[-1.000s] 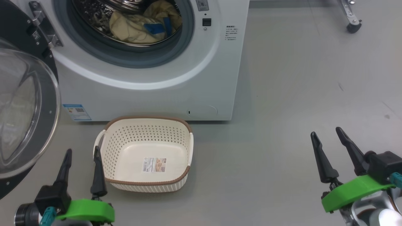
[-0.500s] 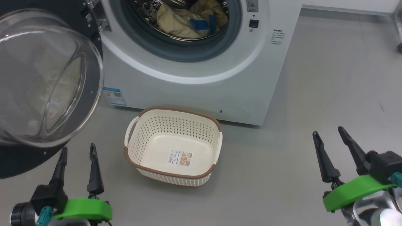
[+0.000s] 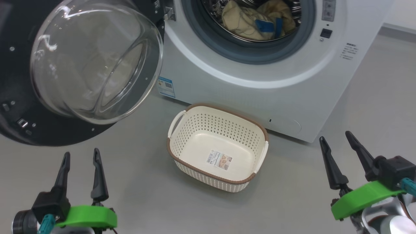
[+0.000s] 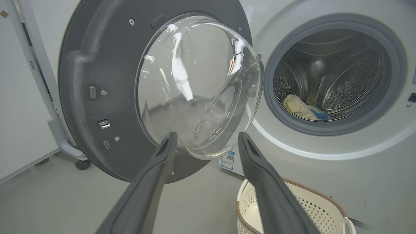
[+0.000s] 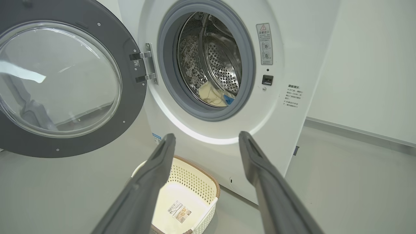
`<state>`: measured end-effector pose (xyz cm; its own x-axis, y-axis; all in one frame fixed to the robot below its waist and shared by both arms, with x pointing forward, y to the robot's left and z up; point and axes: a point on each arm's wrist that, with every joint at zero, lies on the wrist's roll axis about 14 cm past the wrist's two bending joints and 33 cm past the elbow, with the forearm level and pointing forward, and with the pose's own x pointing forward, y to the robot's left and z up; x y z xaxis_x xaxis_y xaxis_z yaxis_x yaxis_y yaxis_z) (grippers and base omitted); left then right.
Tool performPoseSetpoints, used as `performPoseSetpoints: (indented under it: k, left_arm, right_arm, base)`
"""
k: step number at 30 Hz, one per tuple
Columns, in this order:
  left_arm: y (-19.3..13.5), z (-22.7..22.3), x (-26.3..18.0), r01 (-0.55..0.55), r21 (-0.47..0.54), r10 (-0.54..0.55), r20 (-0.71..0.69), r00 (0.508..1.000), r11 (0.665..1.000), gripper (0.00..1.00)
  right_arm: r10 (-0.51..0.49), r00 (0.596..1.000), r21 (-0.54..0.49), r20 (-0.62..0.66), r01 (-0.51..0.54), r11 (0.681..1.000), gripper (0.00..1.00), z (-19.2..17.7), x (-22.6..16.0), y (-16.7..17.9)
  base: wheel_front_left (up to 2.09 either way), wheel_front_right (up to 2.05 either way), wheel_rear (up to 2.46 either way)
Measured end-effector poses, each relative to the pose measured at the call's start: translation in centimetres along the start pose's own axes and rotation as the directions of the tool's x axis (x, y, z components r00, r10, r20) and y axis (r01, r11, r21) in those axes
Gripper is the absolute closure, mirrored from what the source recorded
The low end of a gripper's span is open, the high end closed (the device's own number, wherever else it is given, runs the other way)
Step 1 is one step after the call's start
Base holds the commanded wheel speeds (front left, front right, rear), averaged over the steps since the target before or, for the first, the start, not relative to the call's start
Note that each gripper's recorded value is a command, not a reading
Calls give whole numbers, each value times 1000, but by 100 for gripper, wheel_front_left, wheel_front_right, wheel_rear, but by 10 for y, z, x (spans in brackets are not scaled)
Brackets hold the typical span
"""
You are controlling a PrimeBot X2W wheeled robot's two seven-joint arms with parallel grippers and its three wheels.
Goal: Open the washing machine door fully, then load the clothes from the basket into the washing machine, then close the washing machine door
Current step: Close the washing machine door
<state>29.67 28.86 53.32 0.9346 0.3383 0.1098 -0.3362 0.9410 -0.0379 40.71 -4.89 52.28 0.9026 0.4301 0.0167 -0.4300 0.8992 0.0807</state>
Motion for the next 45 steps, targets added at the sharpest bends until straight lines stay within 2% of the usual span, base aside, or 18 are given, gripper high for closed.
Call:
performPoseSetpoints:
  k: [9, 19, 20, 21, 22, 24, 25, 31, 36, 41, 45]
  left_arm:
    - [30, 5, -20, -98, -5, 98, 8, 995, 995, 0]
    - [41, 14, -26, -134, -16, 135, 34, 990, 991, 0]
    - [41, 16, -26, -135, -18, 135, 40, 990, 991, 3]
    - [41, 18, -25, -132, -21, 132, 47, 990, 991, 13]
    - [40, 20, -25, -128, -24, 129, 54, 990, 991, 48]
    - [40, 26, -23, -118, -40, 120, 73, 990, 992, 78]
    - [40, 31, -22, -118, -51, 122, 88, 989, 992, 100]
    - [37, 82, -17, -68, -118, 96, 251, 963, 991, 100]
    - [34, 128, -16, 46, -194, 34, 392, 919, 980, 100]
    - [55, 152, -10, 94, -171, -12, 429, 903, 981, 100]
    - [75, 155, 3, 128, -254, -18, 394, 919, 959, 100]
  right_arm:
    - [120, 993, 2, -10, -120, 993, 0, -5, 21, 38]
    - [166, 986, 9, -17, -166, 986, 0, -6, 30, 54]
    - [168, 986, 9, -18, -168, 986, 0, -6, 30, 54]
    - [168, 986, 9, -18, -168, 986, 0, -6, 30, 54]
    - [169, 985, 6, -18, -169, 986, 0, -6, 31, 54]
    - [170, 985, 1, -20, -170, 985, 0, -6, 31, 55]
    - [171, 985, 0, -21, -171, 985, 0, -6, 31, 55]
    - [176, 984, -3, -18, -176, 984, 0, -4, 32, 57]
    - [182, 983, -15, -9, -182, 983, 0, 1, 32, 59]
    - [180, 984, -16, -9, -181, 983, 0, 2, 31, 59]
    - [171, 985, -14, -11, -171, 985, 0, 2, 29, 55]
  base:
    - [0, 0, 0]
    - [0, 0, 0]
    - [0, 0, 0]
    - [0, 0, 0]
    - [0, 0, 0]
    - [0, 0, 0]
    - [0, 0, 0]
    - [0, 0, 0]
    - [0, 0, 0]
    - [0, 0, 0]
    - [0, 0, 0]
